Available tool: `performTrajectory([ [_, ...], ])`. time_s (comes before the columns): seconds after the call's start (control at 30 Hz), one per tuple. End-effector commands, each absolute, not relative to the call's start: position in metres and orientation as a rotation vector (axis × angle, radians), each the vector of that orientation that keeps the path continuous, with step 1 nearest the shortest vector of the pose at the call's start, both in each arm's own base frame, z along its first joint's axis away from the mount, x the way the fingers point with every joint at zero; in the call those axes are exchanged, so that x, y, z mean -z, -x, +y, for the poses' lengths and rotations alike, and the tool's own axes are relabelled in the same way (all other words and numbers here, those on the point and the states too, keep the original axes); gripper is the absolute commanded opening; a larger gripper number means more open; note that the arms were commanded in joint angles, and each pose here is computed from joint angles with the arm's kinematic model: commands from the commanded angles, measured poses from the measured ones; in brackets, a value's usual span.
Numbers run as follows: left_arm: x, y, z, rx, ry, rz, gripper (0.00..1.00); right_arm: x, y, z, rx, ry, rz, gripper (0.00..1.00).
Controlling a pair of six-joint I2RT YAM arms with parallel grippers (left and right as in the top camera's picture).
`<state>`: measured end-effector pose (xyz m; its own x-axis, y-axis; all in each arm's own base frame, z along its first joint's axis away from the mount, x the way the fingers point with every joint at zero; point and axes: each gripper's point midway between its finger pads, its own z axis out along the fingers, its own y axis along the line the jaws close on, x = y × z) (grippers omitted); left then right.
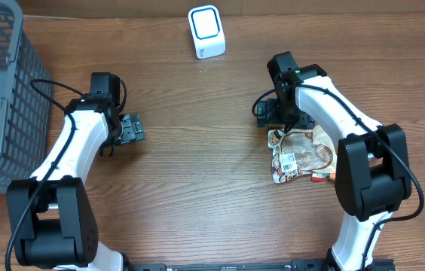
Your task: Scan the item barcode
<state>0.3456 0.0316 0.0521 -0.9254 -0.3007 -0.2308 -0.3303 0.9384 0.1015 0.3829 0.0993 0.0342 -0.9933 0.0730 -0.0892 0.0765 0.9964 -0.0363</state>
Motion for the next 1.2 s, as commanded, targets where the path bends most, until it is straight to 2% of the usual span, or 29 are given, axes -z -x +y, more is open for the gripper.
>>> performTrajectory([
  [0.0,-0.053,-0.35,0.035,-0.226,0.454,2.878,1.0,-0.053,-0.396,0.102,0.029,-0.116,2.98,1.0],
  [0.7,-0.053,-0.35,0.035,-0.226,0.454,2.879,1.0,-0.063,-0.406,0.108,-0.001,-0.109,2.922,1.0],
  [0.9,-0.053,-0.35,0.035,-0.226,0.454,2.878,1.0,-0.112,-0.41,0.108,-0.056,-0.113,2.804,1.0],
  [1.17,-0.053,-0.35,0.035,-0.226,0.454,2.878,1.0,-0.213,-0.398,0.104,-0.159,-0.114,2.561,1.0],
])
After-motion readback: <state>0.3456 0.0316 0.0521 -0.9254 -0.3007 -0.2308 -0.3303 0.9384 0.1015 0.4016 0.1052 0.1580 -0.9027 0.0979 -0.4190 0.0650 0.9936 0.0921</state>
